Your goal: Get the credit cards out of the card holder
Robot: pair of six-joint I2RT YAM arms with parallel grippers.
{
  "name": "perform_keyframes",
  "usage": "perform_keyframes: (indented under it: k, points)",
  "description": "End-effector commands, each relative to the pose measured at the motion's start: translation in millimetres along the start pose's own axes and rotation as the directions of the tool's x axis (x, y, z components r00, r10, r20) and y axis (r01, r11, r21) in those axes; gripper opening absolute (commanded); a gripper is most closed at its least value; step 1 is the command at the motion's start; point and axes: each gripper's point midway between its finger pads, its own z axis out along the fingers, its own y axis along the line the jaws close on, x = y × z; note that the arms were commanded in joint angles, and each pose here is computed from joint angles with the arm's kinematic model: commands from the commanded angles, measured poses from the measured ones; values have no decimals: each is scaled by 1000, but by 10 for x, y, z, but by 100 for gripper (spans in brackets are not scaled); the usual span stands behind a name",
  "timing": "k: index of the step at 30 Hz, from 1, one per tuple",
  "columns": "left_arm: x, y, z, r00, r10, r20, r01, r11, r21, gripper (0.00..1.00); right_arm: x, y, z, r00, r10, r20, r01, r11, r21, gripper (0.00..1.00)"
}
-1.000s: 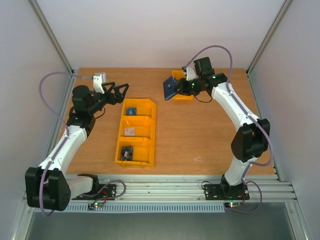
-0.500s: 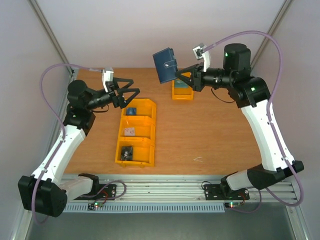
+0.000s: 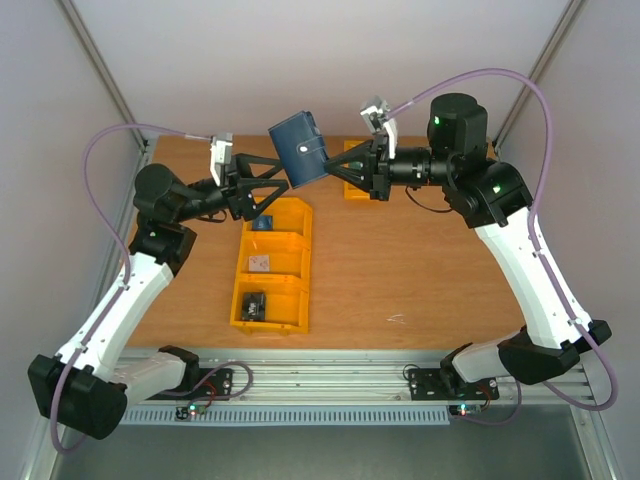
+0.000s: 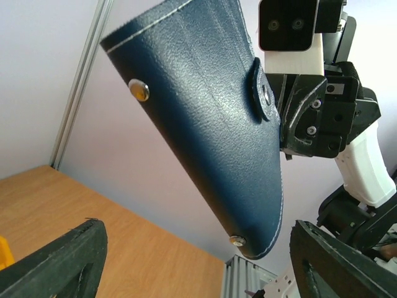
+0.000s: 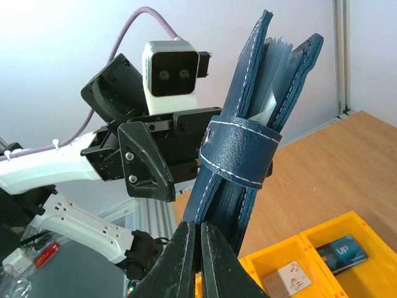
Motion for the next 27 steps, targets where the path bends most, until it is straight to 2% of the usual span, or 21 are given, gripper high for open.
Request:
perform_keyframes:
  k: [1,4,6,8,12,13,15,16,18,19,22,24,27]
  points:
    - [-215,-248,10,996,76,52,-78,996,48,79,-68,167,-2,998,-66,23,67,996,-55,1]
    - [-234,-293,53,995,86,59,-89,994,60,72,-17,162,44,998,-64,5,64,996,-58,1]
    - [-254,-314,78,993,100,62,-105,992,69,64,4,151,56,998,-64,-2,63,996,-57,1]
    - [-258,-329,101,992,107,65,-111,991,75,50,24,129,66,998,-64,-6,63,997,-53,1]
    - [-205,-279,116,993,101,61,-104,993,50,9,63,28,75,998,-66,-19,66,998,0,1]
    - [-185,-262,114,993,102,58,-105,994,42,2,71,-38,75,998,-64,-21,65,997,37,1]
    - [-120,-174,106,994,95,48,-95,995,0,0,84,-255,53,998,-54,-23,57,985,162,5]
    - [-78,-90,95,994,101,46,-99,994,-41,0,93,-384,27,999,-44,-26,49,970,236,18]
    - [-35,133,47,993,101,54,-91,982,-166,0,93,-619,-70,999,-26,-24,34,923,383,30]
    - [-64,319,-16,990,119,75,-93,955,-281,0,89,-715,-131,1000,-22,-20,29,895,445,32]
    - [-81,645,-183,985,146,89,-86,873,-480,0,88,-816,-198,999,-33,-25,41,836,547,34]
    - [-57,682,-198,982,175,65,-118,853,-508,0,99,-703,-70,992,-104,-67,124,822,556,38]
    - [31,614,-120,979,203,22,-167,858,-487,0,101,-554,246,961,-239,-140,276,783,557,43]
